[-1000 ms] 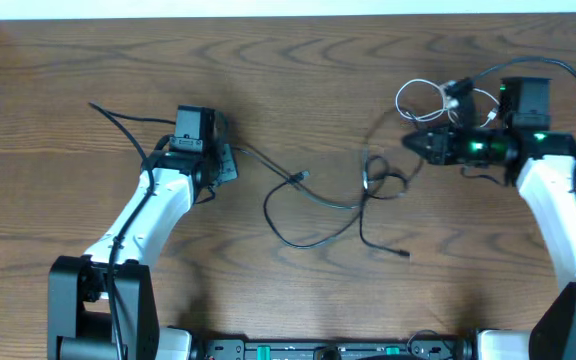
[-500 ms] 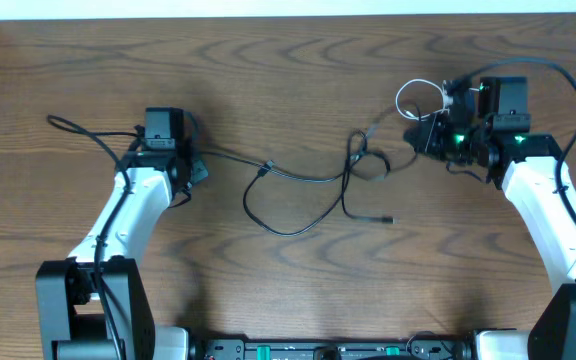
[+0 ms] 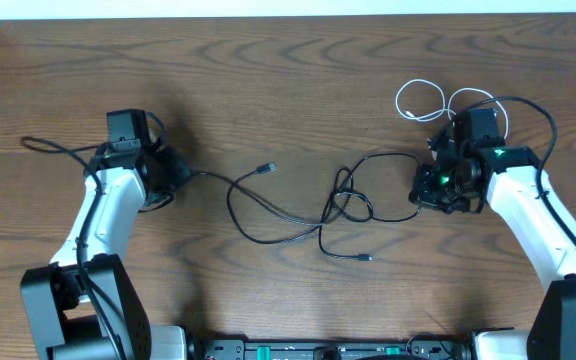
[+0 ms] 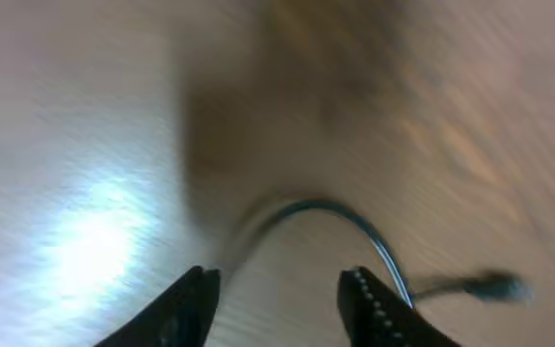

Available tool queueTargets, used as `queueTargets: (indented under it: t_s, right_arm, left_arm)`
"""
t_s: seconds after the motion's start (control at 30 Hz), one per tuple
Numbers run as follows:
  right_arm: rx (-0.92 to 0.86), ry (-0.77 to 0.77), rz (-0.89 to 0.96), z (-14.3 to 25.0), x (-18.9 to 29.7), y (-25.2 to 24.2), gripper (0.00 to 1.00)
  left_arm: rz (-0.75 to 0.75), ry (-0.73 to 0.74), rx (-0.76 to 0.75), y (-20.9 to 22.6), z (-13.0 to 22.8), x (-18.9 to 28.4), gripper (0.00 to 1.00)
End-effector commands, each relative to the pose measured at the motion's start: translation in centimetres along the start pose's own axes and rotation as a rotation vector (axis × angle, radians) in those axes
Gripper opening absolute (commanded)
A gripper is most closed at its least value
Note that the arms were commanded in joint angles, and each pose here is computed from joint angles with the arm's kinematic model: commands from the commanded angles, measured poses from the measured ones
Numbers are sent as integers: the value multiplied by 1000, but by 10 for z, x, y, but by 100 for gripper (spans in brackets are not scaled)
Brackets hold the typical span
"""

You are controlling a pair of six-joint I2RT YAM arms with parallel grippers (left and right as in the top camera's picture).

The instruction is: Untangle cables

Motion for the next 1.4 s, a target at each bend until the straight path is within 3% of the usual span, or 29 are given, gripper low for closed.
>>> queueTargets:
  t_s: [0.0,0.07,0.17,0.33,0.37,0.4,0.43,0.7,0.87,1.37]
  right_arm:
    - [102,-12,-50,-2,-2,10,13]
    - [105,-16,-83,-3,-2,14,23]
    - [104,-15,-88,-3,-2,15,49]
    - [108,7,-85,2,-2,16,63]
    - [107,6,-76,2,-3,14,66]
    - [107,4,-69,1,-3,14,67]
    - [107,2,-57,1,-3,12,68]
    - [107,-3,-31,0,-3,9,71]
    - [109,-6,-31,-1,-3,9,71]
    - [109,-6,-32,0,-3,9,71]
  left_arm:
    - [196,64,-153,-48,-3,33,58]
    - [207,79,-218,-64,2,43,62]
    - [233,102,-350,-92,21,51,62]
    - [289,148,-536,-139,70,44,61]
    - [297,147,-594,-153,84,37,56]
    - [293,141,-624,-160,91,31,48]
    - [294,137,-650,-166,98,27,47]
    - [321,164,-821,-207,158,-21,47]
    - [269,102,-876,-215,171,-45,47]
    - [277,132,-932,-221,201,-74,48]
Point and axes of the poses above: each gripper's point midway between its finger pads, its own x axis back along the fingers, its own y axis along the line the jaws close on, z = x × y, the point moved 4 cm from there along x, back along the fingers, and after that the axes turned 6 degrees about x, right-handed, at the moved point
